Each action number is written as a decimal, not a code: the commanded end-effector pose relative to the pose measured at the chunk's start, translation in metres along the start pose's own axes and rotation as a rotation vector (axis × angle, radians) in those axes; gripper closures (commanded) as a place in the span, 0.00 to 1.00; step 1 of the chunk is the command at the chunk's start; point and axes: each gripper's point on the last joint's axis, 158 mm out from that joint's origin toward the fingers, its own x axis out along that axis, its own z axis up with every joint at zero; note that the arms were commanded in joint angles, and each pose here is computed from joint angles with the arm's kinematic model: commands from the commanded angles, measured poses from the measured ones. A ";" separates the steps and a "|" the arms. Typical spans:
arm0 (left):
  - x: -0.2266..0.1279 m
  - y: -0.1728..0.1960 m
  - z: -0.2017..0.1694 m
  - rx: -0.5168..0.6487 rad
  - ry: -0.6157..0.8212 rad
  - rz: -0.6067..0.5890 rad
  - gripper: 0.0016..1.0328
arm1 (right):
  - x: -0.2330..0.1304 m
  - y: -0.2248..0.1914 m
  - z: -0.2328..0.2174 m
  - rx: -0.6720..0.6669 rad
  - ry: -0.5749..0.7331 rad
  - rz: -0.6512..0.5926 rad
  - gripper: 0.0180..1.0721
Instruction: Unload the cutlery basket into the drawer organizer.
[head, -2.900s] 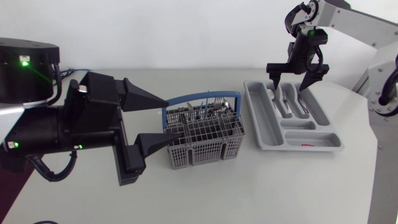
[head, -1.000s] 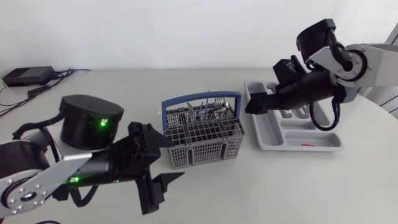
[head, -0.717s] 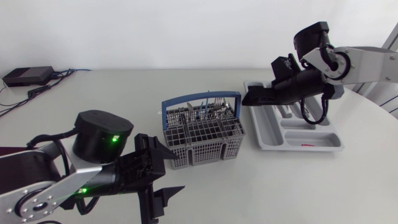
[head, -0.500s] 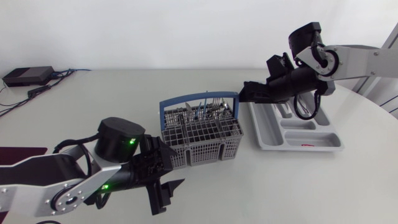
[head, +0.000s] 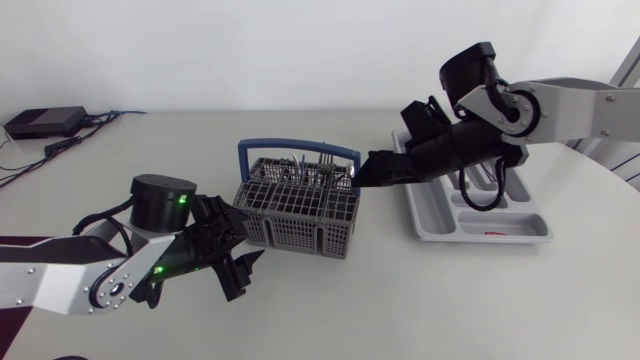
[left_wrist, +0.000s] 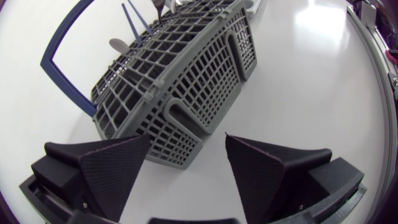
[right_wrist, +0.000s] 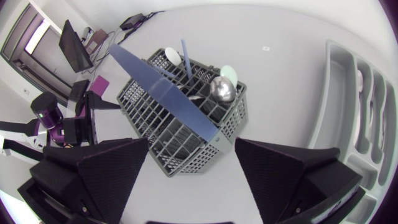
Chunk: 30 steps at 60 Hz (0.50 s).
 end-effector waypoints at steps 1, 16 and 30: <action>-0.005 -0.001 -0.008 0.014 0.008 0.010 0.05 | -0.007 -0.013 0.001 0.009 -0.021 -0.031 0.05; -0.026 -0.003 -0.005 0.009 -0.017 0.028 0.07 | -0.011 -0.052 0.033 0.079 -0.157 -0.051 0.34; -0.010 -0.004 -0.009 -0.007 -0.008 0.018 0.10 | 0.012 -0.038 0.047 0.084 -0.159 -0.004 0.91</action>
